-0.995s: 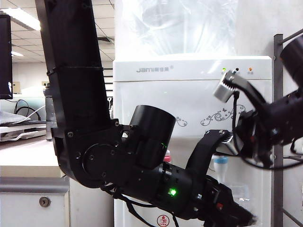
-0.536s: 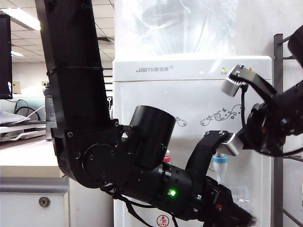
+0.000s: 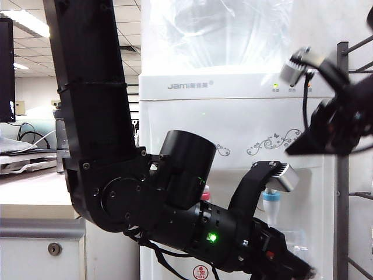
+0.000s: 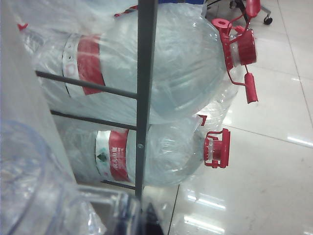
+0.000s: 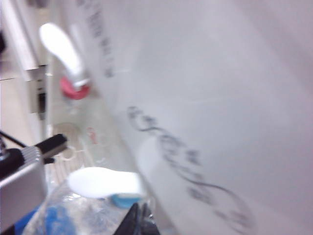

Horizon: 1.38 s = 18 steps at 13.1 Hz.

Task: Pick up the plastic mug from the left desk, go to the cold water outlet of the water dispenser, press the vertical switch to get some water, then put the mug back on the desk.

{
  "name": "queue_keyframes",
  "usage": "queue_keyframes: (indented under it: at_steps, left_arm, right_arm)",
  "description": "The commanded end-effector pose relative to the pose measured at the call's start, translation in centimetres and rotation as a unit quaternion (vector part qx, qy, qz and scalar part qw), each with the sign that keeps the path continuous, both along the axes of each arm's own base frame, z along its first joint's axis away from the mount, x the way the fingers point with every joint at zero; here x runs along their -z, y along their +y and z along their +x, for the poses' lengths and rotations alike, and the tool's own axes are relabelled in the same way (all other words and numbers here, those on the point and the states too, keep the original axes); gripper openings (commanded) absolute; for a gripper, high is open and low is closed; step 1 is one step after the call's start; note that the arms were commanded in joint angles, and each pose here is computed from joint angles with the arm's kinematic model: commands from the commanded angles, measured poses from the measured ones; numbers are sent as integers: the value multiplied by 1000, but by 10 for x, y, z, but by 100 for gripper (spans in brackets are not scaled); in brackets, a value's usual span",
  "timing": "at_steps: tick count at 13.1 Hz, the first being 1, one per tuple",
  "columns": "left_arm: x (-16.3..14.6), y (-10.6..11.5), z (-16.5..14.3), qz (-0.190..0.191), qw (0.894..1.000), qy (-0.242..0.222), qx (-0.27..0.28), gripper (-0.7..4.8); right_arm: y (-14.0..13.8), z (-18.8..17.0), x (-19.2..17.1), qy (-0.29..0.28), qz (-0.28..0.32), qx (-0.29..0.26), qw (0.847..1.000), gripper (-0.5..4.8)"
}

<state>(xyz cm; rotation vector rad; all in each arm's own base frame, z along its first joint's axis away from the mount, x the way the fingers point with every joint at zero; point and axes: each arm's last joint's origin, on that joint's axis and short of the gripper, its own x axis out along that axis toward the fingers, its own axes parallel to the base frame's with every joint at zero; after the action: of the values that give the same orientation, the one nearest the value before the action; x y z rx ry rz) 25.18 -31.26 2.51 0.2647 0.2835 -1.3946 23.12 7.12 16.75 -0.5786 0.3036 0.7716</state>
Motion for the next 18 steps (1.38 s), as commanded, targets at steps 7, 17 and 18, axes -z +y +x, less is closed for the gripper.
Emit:
queue_keyframes:
  at_steps: [7,17,18]
  left_arm:
    - [-8,-3,0,-30,999,-10,25,-6]
    - [-6,-1,-3,-29,998,16,51,-6]
    - [-6,-1,-4,-29,998,17,53,-6]
  right_arm:
    - [-8,-10,-29,-33,18,101,994,-1]
    - [-17,-11,-48,-64,45,166,983,-1]
    - [-17,-10,-50,-67,46,168,982,-1]
